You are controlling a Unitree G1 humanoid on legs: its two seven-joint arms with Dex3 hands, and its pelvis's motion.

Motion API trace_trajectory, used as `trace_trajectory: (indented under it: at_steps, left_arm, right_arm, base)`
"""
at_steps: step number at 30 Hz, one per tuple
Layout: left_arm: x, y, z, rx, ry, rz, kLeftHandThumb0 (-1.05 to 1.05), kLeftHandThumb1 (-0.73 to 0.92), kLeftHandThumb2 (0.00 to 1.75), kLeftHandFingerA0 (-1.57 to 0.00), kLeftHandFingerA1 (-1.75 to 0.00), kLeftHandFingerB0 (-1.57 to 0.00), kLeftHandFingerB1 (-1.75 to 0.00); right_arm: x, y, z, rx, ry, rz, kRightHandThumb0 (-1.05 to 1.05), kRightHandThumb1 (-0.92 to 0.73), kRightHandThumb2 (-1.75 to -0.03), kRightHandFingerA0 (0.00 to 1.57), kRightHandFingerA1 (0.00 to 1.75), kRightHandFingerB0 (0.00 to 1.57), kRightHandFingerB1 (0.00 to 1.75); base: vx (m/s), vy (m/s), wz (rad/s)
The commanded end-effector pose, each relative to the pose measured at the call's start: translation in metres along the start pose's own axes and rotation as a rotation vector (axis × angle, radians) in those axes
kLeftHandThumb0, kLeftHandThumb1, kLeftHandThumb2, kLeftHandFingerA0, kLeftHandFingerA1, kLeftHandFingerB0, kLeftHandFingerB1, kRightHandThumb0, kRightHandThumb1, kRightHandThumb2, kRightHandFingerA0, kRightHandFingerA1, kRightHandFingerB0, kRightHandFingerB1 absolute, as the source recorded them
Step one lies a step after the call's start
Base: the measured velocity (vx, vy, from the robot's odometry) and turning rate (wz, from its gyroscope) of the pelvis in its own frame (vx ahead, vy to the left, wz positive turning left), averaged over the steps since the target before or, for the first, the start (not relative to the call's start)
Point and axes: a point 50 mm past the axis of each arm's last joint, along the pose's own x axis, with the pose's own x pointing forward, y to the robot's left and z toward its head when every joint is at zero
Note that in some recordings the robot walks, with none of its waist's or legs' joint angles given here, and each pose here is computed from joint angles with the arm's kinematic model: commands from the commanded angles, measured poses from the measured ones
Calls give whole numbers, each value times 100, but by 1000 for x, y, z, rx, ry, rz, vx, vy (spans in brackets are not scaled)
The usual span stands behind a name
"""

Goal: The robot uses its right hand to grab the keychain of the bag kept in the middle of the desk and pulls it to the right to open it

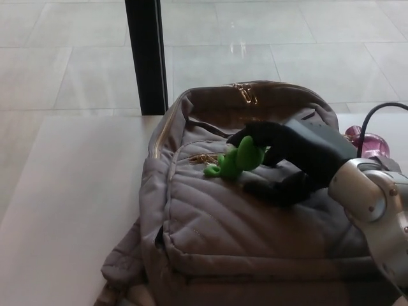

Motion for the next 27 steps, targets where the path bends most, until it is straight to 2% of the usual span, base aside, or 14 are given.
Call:
trace_trajectory:
  at_steps: [1,2,3,5,8,14,15,16,19,20,22,23,24,27]
  left_arm:
    - [-1,1,-1,-18,-18,-4,-61,77,63,-65,-57,-48,-44]
    - [-1,0,-1,-8,-18,-2,-63,79,63,-66,-55,-49,-44]
    - [-1,1,-1,-1,-15,0,-63,79,63,-65,-55,-48,-44]
    - [-2,1,-2,-16,-17,-6,-66,79,63,-64,-57,-48,-44]
    - [-2,1,-2,-29,-19,-16,-67,82,64,-62,-58,-46,-44]
    - [-2,1,-3,-72,-5,-20,-67,85,65,-58,-58,-47,-46]
    - [-2,1,-4,-66,-3,-20,-69,86,66,-59,-59,-49,-45]
    - [-2,2,-5,-69,0,-19,-69,87,66,-59,-58,-48,-45]
    - [-3,1,-5,-46,-6,-26,-69,90,66,-58,-58,-47,-46]
    - [-3,0,-5,-48,-7,-28,-72,91,66,-58,-58,-47,-46]
    - [-3,0,-6,-42,-4,-26,-74,92,67,-59,-58,-47,-45]
    - [-2,0,-5,-41,4,-25,-75,92,71,-59,-56,-47,-44]
    - [-2,0,-5,-41,7,-24,-75,92,71,-59,-56,-47,-44]
    - [-3,0,-6,-50,4,-25,-77,92,74,-58,-55,-43,-43]
  right_arm:
    - [-5,10,-5,-7,14,32,-27,-72,-71,104,141,93,68]
    - [-5,11,-5,-10,13,30,-25,-72,-74,96,161,96,74]
    - [-5,11,-6,-10,12,27,-22,-71,-76,94,169,94,81]
    - [-6,13,-7,-20,12,22,-23,-69,-82,88,172,91,88]
    - [-6,15,-11,-24,7,14,-22,-65,-92,88,167,90,102]
    - [-7,18,-13,-33,12,11,-23,-62,-96,88,168,88,106]
    - [-8,17,-13,-31,15,6,-31,-54,-100,108,150,91,104]
    - [-8,18,-13,-30,16,6,-32,-55,-100,108,150,91,103]
    - [-8,18,-12,-24,14,0,-34,-54,-99,106,151,91,106]
    - [-7,18,-11,-20,18,1,-30,-63,-95,88,164,87,108]
    - [-7,18,-10,-25,24,1,-31,-63,-96,87,162,86,108]
    - [-6,18,-8,-22,26,-16,-33,-67,-89,84,175,73,131]
    - [-6,18,-8,-20,27,-24,-33,-67,-89,84,175,73,131]
    - [-5,19,-6,-24,23,-57,-32,-62,-106,84,175,72,146]
  base:
    - [0,0,0]
    - [0,0,0]
    - [0,0,0]
    - [0,0,0]
    - [0,0,0]
    - [0,0,0]
    - [0,0,0]
    - [0,0,0]
    - [0,0,0]
    - [0,0,0]
    - [0,0,0]
    - [0,0,0]
    - [0,0,0]
    - [0,0,0]
